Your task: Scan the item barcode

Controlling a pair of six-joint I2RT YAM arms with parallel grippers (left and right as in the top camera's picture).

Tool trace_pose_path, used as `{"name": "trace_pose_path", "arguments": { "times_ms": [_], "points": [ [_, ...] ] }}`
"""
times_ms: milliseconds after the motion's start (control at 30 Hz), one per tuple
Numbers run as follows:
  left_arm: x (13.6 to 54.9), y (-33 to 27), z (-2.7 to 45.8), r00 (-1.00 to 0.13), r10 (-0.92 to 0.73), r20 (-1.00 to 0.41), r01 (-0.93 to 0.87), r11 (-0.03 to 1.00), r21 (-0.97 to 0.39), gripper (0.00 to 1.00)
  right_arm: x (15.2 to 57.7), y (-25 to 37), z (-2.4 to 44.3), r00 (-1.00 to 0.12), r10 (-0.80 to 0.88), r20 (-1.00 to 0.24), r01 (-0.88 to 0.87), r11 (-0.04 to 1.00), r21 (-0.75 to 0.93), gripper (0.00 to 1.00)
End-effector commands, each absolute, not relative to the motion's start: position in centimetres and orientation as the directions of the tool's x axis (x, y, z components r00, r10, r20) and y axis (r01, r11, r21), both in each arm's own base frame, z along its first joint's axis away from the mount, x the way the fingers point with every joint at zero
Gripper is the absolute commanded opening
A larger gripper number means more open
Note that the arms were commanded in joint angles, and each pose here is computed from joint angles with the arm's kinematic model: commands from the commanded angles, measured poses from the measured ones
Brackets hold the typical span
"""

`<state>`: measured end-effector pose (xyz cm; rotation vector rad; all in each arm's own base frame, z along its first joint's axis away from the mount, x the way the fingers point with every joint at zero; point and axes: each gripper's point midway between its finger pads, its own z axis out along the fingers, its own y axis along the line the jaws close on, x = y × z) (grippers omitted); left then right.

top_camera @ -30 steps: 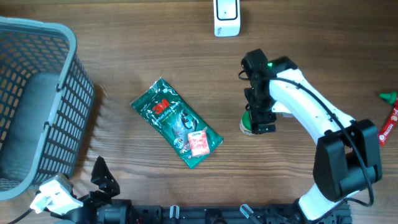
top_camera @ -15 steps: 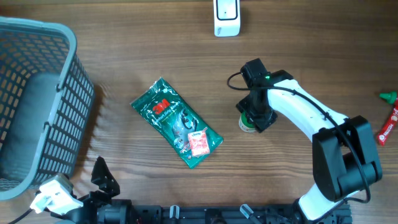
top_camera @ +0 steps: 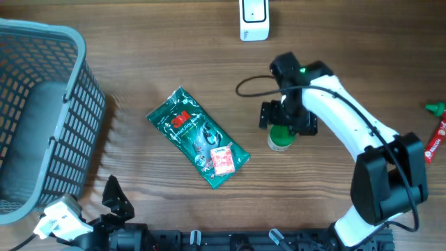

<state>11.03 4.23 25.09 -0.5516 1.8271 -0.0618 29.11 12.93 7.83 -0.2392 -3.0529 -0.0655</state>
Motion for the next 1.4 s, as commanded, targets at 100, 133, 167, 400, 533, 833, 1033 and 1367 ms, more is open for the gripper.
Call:
{"name": "trace_pose_path", "arguments": {
  "times_ms": [100, 133, 167, 400, 533, 833, 1033, 1367],
  "points": [
    [11.0, 4.3, 25.2, -0.212, -0.402, -0.891, -0.337, 0.886, -0.32, 1.0, 29.5, 12.4, 12.2, -0.939, 0.34, 0.048, 0.341, 0.94, 0.015, 1.0],
    [11.0, 4.3, 25.2, -0.212, -0.402, -0.891, -0.337, 0.886, -0.32, 1.0, 29.0, 12.2, 11.9, -0.907, 0.416, 0.063, 0.416, 0.909, -0.005, 1.0],
    [11.0, 4.3, 25.2, -0.212, -0.402, -0.891, -0.337, 0.886, -0.32, 1.0, 28.7, 11.8, 11.4, -0.888, 0.456, 0.061, 0.454, 0.89, -0.033, 1.0],
    [11.0, 4.3, 25.2, -0.212, -0.402, -0.891, -0.337, 0.886, -0.32, 1.0, 28.8, 11.5, 11.1, -0.884, 0.466, 0.038, 0.465, 0.885, -0.037, 1.0],
    [11.0, 4.3, 25.2, -0.212, -0.402, -0.891, -0.337, 0.886, -0.32, 1.0, 29.3, 11.6, 12.5, -0.908, 0.418, -0.013, 0.418, 0.908, 0.014, 1.0],
    [11.0, 4.3, 25.2, -0.212, -0.402, -0.891, -0.337, 0.886, -0.32, 1.0, 29.4, 11.5, 14.1, -0.923, 0.38, -0.062, 0.377, 0.925, 0.045, 1.0],
    [11.0, 4.3, 25.2, -0.212, -0.402, -0.891, -0.337, 0.886, -0.32, 1.0, 30.1, 11.3, 14.1, -0.973, 0.195, -0.123, 0.198, 0.98, -0.008, 1.0],
    [11.0, 4.3, 25.2, -0.212, -0.402, -0.891, -0.337, 0.886, -0.32, 1.0, 29.3, 12.1, 8.5, -0.979, 0.204, 0.006, 0.204, 0.978, -0.029, 1.0]
  ]
}}
